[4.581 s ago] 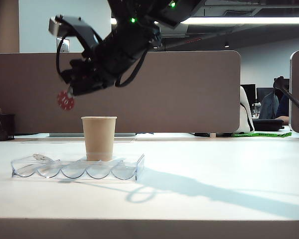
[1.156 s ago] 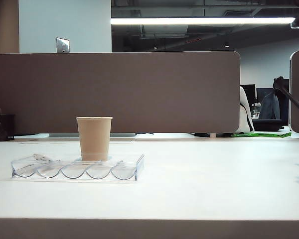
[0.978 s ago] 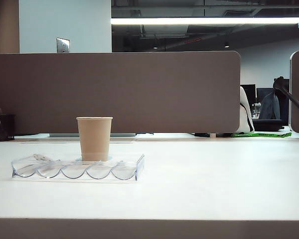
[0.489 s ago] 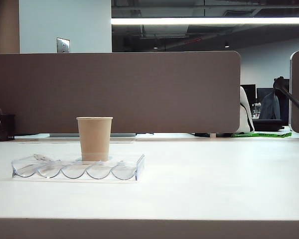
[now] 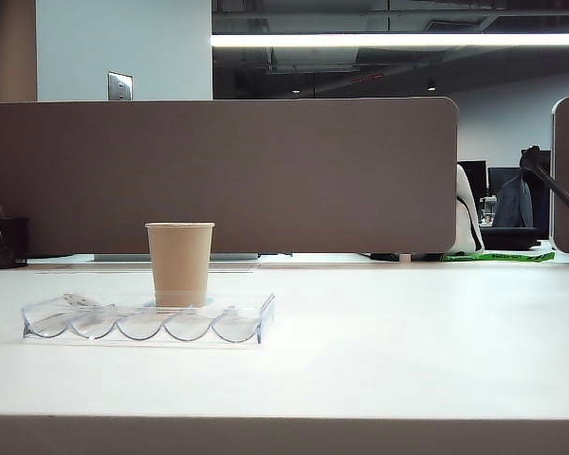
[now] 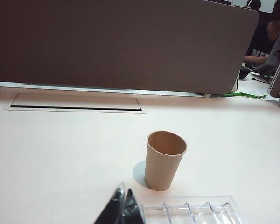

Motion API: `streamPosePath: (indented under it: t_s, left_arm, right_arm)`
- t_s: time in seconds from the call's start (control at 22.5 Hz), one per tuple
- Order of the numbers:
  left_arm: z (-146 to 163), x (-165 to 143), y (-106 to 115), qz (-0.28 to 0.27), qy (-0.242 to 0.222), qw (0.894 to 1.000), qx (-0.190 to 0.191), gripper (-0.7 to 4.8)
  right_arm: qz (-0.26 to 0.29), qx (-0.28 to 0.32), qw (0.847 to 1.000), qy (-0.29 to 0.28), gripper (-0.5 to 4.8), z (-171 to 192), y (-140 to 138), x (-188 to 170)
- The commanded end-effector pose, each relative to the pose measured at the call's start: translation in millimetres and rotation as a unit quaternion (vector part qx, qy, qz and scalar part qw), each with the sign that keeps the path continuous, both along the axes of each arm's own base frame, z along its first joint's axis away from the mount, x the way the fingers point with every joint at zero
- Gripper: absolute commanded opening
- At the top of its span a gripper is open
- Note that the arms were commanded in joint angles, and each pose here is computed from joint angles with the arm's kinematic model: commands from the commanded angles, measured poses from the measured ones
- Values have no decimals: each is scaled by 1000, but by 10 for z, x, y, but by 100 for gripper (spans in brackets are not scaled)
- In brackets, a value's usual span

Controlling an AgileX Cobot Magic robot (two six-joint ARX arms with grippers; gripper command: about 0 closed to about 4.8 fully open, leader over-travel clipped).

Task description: Pick up the chip with the greater value and put it into the paper cup.

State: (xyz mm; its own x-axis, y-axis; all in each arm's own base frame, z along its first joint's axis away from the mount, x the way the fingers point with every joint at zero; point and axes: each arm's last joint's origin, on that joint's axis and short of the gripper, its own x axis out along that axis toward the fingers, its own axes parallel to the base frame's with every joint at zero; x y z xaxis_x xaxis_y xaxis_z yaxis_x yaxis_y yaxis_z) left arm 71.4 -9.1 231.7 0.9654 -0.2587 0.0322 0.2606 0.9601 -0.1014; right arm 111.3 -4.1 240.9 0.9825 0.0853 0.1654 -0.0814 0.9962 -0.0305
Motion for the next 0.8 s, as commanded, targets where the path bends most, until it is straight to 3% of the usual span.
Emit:
streamPosePath:
  t_s: [0.04, 0.27, 0.8]
  left_arm:
    - [4, 15, 0, 1, -18, 1000, 3, -6]
    - [-36, 46, -1, 3, -35, 999, 25, -6]
    - [-215, 142, -5, 4, -58, 998, 26, -6]
  right_arm:
    - [15, 1, 1000, -9, -6, -41, 18, -70]
    - [15, -1, 999, -34, -6, -97, 25, -159]
    - [43, 12, 999, -31, -6, -390, 79, -213]
